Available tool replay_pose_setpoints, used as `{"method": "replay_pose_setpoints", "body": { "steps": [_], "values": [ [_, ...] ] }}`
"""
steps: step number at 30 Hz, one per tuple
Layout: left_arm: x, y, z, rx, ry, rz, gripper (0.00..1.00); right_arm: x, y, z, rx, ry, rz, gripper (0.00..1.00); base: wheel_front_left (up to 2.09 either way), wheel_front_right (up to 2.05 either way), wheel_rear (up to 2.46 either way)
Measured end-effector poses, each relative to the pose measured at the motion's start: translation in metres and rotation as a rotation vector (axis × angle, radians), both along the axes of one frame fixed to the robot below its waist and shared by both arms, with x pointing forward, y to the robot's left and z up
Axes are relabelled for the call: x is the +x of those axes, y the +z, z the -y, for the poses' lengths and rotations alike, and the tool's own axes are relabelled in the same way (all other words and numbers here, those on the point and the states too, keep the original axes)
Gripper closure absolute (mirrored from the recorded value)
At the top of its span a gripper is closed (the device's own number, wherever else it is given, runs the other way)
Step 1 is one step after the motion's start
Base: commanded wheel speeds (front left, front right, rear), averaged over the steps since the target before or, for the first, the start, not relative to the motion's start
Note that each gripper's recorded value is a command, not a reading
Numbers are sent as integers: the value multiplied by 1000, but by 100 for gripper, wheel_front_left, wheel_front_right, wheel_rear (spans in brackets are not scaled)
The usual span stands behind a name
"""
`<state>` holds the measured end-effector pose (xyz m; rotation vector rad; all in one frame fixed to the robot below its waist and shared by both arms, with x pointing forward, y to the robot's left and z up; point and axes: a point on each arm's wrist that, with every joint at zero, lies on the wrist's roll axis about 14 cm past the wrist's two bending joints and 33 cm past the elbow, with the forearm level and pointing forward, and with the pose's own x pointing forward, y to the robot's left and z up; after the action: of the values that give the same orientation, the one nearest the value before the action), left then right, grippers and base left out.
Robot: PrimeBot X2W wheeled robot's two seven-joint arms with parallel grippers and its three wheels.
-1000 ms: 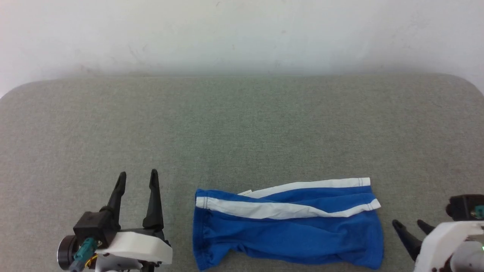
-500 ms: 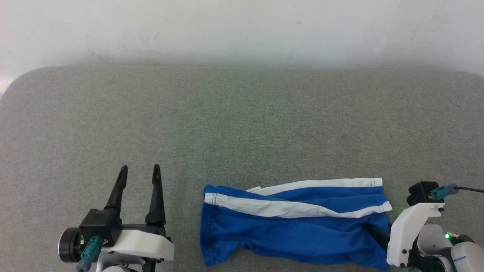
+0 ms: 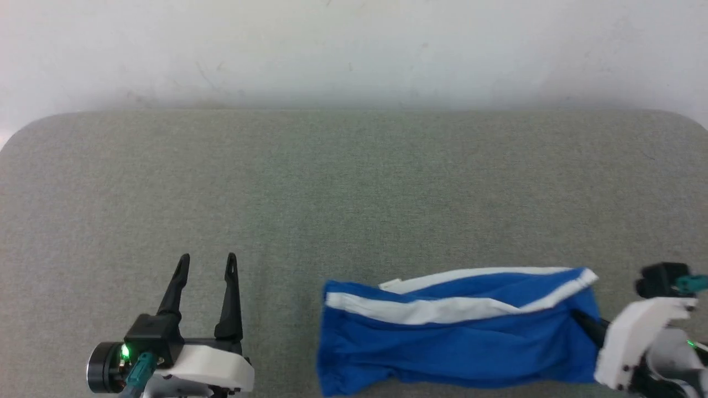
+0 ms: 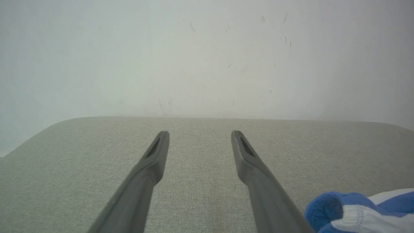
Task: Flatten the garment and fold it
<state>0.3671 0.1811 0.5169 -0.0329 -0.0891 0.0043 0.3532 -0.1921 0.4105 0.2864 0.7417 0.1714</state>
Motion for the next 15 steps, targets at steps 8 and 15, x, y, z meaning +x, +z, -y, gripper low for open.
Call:
{"method": "replay_pose_setpoints", "body": {
  "steps": [8,15],
  "values": [
    [3,-5,8,0,-24,-14,0,-40,-14,76,-69,-213,-102,100,0,0,0],
    [3,-6,10,2,-31,-17,0,-32,12,64,-43,-197,-39,100,0,0,0]
  ]
}}
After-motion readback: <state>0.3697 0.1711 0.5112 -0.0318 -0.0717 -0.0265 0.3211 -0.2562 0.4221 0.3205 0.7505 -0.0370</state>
